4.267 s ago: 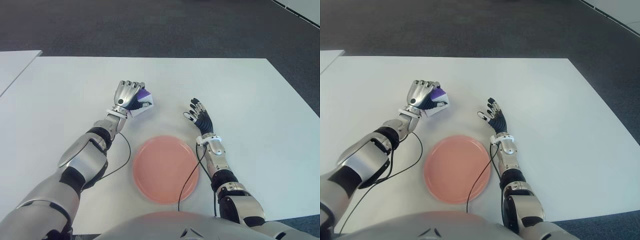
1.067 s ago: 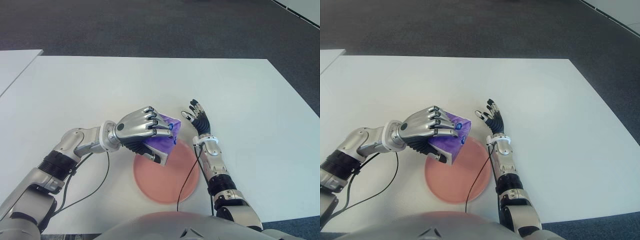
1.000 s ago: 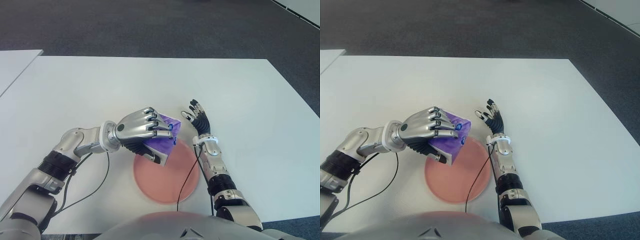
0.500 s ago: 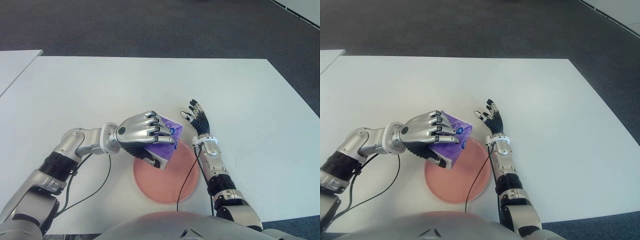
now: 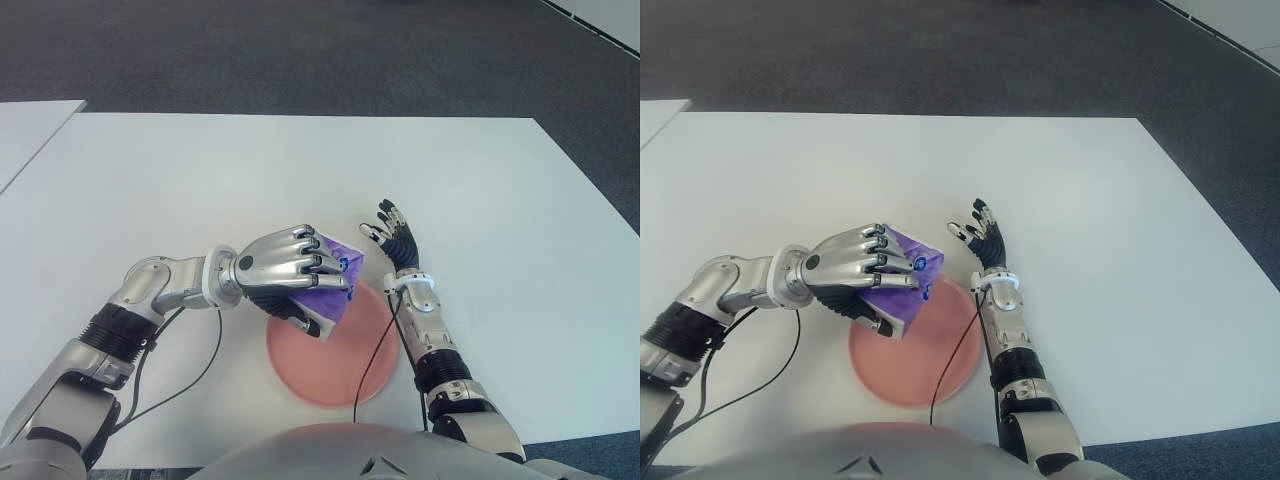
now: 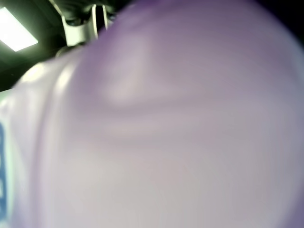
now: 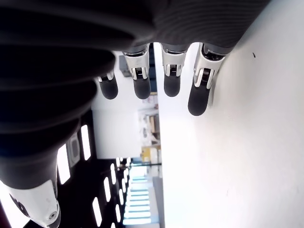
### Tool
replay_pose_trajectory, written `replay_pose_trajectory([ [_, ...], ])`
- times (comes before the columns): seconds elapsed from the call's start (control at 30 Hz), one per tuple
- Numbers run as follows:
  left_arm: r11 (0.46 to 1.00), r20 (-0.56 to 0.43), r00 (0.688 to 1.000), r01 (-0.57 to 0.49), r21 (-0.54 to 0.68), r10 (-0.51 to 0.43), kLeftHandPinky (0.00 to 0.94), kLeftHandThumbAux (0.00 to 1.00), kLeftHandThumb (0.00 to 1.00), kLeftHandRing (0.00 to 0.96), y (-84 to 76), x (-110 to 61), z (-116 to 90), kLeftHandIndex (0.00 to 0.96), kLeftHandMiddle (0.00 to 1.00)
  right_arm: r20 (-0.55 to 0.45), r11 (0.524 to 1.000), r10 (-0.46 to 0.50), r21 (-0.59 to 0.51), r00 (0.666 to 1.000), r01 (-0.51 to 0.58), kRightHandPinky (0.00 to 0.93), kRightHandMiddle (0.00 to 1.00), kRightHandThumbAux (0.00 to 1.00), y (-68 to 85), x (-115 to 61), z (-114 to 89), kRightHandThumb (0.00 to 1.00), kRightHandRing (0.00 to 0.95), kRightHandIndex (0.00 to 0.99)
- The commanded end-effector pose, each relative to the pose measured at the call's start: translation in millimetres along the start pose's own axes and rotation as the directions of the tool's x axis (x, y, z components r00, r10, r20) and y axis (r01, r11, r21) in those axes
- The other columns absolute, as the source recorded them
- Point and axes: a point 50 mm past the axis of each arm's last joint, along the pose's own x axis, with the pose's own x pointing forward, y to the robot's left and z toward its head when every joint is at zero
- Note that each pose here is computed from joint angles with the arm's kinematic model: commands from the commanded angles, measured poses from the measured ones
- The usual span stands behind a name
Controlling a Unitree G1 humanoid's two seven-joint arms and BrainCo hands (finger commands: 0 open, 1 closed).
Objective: Put the tissue paper into the plate.
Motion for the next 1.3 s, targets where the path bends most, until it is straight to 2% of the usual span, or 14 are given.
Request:
replay_pose_trajectory([
  [0.03, 0.998, 0.005, 0.998, 0.06, 0.027, -0.061, 0.882, 0.708, 0.707, 0.896, -0.6, -2.9, -2, 0.44, 0.899, -0.141, 1.0, -0.012, 0.008, 0.99, 0.013, 0.018, 0.057, 0.691, 0.8, -13.1, -27, 0.029, 0.024, 0.059],
  [0.4, 0.996, 0.007, 0.996, 0.085, 0.022, -0.085, 0.879, 0.711, 0.706, 0.897, -2.0, -3.2, -2, 0.439, 0.9, -0.138, 1.0, -0.015, 0.008, 0.99, 0.016, 0.0, 0.054, 0.689, 0.4, -12.3, -26, 0.038, 0.018, 0.054],
  [1.07, 0.999, -0.018, 0.998, 0.052, -0.006, -0.052, 0.88, 0.711, 0.706, 0.896, -5.0, -4.3, 2, 0.44, 0.889, -0.14, 1.0, -0.015, 0.016, 0.99, 0.017, 0.005, 0.056, 0.694, 0.6, -12.5, -26, 0.025, 0.017, 0.055],
  [1.3, 0.999, -0.033, 0.999, 0.04, -0.037, -0.041, 0.882, 0.71, 0.706, 0.898, -14.9, -7.4, 13, 0.44, 0.888, -0.135, 1.0, -0.015, 0.022, 0.991, 0.018, 0.009, 0.052, 0.689, 0.0, -12.9, -24, 0.037, 0.018, 0.052],
])
